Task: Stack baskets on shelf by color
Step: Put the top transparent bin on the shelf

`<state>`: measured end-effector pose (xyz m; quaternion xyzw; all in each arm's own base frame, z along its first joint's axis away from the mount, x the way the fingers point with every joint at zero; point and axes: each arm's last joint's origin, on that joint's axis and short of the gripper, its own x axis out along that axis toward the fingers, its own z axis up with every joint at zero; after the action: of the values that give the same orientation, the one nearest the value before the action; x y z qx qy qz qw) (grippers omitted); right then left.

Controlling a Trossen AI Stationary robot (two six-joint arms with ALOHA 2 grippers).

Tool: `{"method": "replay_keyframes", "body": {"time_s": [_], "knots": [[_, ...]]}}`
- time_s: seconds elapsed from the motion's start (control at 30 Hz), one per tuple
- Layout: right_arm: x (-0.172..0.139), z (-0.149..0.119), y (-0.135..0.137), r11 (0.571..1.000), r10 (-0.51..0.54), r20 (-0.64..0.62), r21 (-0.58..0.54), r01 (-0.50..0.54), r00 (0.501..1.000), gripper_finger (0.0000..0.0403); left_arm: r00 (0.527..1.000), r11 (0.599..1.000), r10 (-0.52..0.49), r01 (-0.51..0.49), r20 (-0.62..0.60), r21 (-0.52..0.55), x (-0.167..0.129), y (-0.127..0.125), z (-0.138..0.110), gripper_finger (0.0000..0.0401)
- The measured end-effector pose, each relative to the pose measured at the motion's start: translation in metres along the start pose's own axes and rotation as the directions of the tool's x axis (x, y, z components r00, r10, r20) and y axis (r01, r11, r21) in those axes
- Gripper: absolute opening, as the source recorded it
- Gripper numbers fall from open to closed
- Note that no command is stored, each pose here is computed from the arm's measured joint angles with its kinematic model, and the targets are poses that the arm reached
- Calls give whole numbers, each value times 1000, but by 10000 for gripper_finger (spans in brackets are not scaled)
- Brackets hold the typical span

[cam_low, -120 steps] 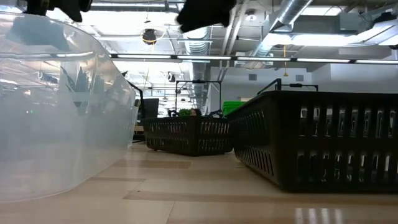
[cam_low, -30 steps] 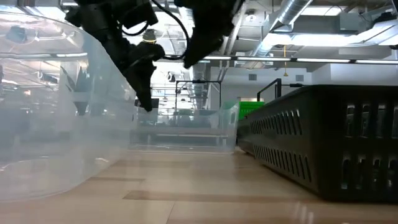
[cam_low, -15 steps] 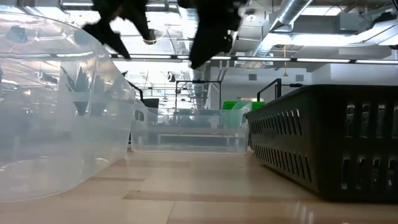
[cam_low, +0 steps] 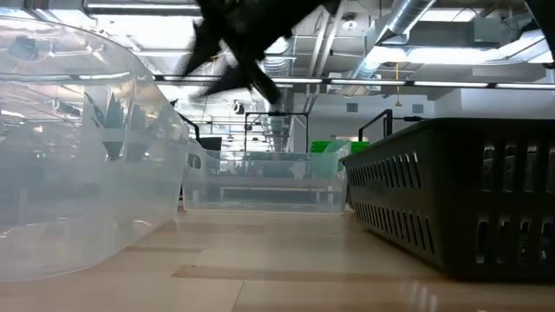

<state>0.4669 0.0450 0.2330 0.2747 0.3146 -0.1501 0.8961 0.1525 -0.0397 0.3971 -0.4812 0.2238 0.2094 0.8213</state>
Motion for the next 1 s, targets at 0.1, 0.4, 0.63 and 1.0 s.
{"method": "replay_keyframes", "body": {"time_s": [0.1, 0.4, 0.63, 1.0], "knots": [[15, -4, -5, 998, -48, -5, 37, 48, 999, 161, 999, 1000, -24, 24, 25, 7, -10, 3, 0, 265], [59, -9, -12, 982, -124, -60, 136, 131, 990, 161, 1000, 992, -25, 24, 2, 121, -18, 8, 0, 265], [68, -3, -9, 958, -202, -149, 176, 227, 968, 143, 999, 981, -15, 21, -31, 192, -20, 11, -1, 265], [52, -7, -10, 928, -251, -249, 214, 306, 936, 11, 999, 964, -22, 34, -49, 262, -24, 15, 0, 265]]}}
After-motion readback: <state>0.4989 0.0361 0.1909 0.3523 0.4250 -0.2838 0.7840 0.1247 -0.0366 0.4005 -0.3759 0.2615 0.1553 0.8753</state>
